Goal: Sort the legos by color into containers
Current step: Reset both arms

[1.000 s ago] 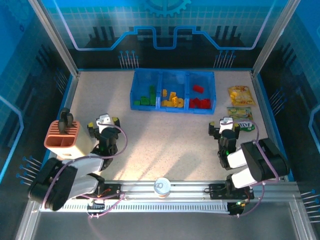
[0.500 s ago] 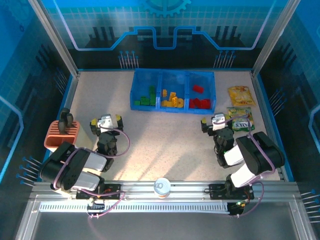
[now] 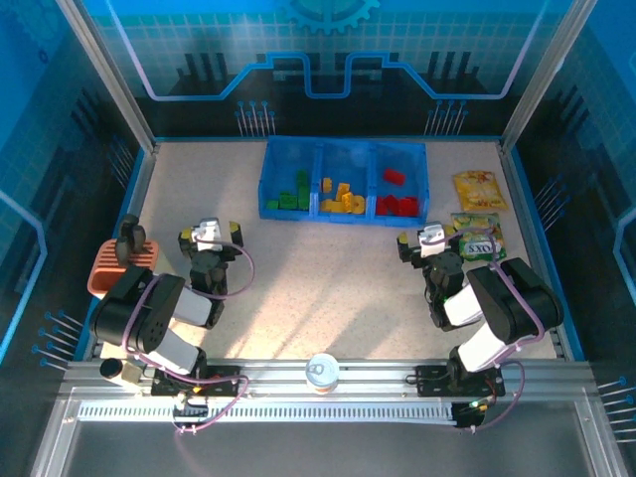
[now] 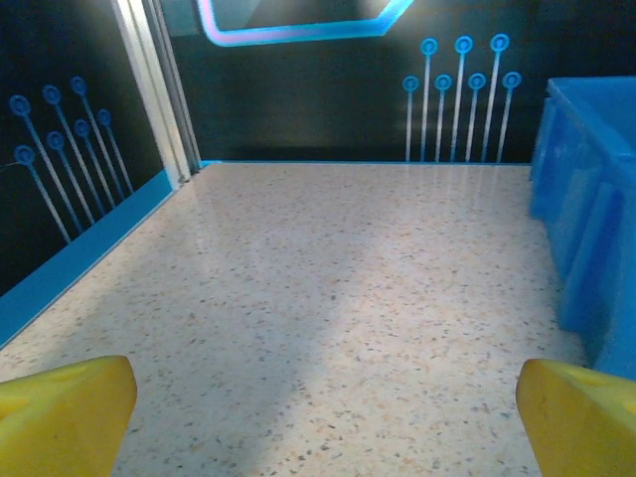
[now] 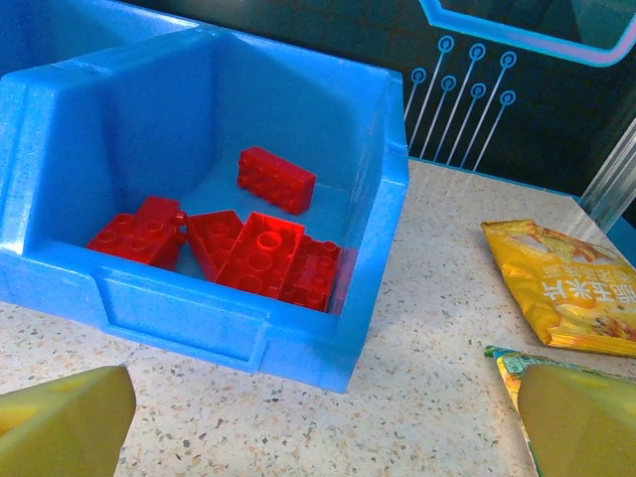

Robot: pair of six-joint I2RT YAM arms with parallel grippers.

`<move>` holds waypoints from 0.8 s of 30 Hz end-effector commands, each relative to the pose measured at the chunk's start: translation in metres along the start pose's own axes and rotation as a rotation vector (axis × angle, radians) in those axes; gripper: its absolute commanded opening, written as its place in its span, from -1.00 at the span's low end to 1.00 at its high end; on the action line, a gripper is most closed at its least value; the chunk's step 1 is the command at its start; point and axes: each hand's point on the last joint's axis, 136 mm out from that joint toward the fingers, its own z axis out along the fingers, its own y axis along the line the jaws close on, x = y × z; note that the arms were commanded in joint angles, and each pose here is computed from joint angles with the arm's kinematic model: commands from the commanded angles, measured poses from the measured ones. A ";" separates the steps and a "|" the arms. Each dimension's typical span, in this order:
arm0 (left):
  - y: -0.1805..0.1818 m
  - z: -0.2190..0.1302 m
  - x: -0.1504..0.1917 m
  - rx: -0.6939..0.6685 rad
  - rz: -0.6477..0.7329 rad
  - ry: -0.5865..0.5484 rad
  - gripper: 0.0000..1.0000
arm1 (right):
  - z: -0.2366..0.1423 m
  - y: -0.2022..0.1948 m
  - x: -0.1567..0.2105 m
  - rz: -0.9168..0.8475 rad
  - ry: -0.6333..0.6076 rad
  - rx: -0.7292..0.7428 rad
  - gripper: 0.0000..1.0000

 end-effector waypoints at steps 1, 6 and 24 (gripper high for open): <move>-0.019 -0.003 -0.002 0.129 -0.015 -0.023 0.99 | 0.002 -0.003 -0.014 -0.002 -0.053 0.013 0.99; -0.041 -0.002 0.010 0.260 0.032 0.007 0.98 | 0.003 -0.010 -0.013 0.029 -0.051 0.025 0.99; -0.019 0.043 0.020 0.221 -0.099 0.224 0.98 | 0.041 -0.035 0.003 0.131 0.162 0.068 0.99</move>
